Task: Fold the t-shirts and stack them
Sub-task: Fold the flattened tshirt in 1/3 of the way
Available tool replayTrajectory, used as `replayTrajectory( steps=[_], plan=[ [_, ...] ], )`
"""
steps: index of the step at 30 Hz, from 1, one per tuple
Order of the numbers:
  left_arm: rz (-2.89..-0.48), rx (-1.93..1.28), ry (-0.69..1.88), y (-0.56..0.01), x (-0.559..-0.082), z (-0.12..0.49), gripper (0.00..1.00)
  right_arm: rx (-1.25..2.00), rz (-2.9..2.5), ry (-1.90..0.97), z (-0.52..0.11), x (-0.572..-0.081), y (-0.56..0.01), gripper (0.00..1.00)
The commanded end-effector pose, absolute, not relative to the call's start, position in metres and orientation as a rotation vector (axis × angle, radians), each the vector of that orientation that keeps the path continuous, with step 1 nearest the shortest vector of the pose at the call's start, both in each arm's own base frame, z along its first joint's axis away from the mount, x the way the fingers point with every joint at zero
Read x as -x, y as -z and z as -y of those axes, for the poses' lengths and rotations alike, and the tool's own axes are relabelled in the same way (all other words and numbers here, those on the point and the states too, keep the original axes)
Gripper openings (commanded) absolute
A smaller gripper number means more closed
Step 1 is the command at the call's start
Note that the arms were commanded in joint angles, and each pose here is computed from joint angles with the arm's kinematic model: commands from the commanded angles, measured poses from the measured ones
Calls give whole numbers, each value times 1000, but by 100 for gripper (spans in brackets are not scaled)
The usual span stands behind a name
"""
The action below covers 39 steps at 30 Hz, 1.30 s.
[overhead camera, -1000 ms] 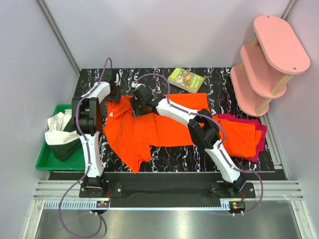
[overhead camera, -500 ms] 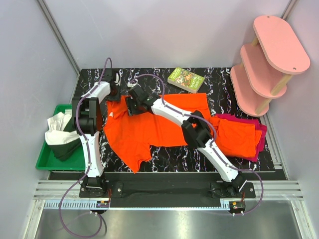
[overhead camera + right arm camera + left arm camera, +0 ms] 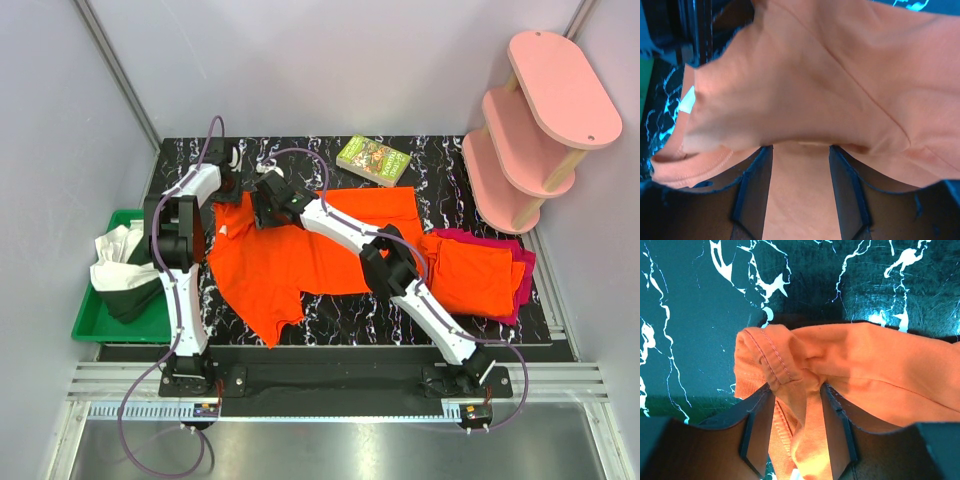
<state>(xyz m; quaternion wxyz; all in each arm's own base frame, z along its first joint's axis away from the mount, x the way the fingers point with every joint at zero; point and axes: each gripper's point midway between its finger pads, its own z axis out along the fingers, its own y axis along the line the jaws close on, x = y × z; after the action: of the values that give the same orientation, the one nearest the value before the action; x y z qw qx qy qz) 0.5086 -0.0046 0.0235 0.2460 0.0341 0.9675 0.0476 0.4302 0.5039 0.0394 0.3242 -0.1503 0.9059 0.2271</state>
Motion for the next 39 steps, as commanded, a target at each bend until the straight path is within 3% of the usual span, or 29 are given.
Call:
replayTrajectory(
  steps=[1, 7, 14, 26, 39],
  plan=[
    [-2667, -123, -99, -17, -502, 8, 47, 337, -2334, -598, -510, -442, -52, 56],
    [-2670, -129, -93, -16, -502, 8, 47, 318, -2354, -588, -509, -442, -39, 52],
    [-2671, -135, -86, -16, -502, 9, 47, 288, -2354, -546, -504, -447, -33, 41],
    [-2679, -136, -84, -13, -502, 9, 46, 264, -2331, -542, -501, -447, -51, 2],
    [-2688, -134, -81, -12, -501, 10, 44, 305, -2280, -509, -496, -436, -82, 0]
  ],
)
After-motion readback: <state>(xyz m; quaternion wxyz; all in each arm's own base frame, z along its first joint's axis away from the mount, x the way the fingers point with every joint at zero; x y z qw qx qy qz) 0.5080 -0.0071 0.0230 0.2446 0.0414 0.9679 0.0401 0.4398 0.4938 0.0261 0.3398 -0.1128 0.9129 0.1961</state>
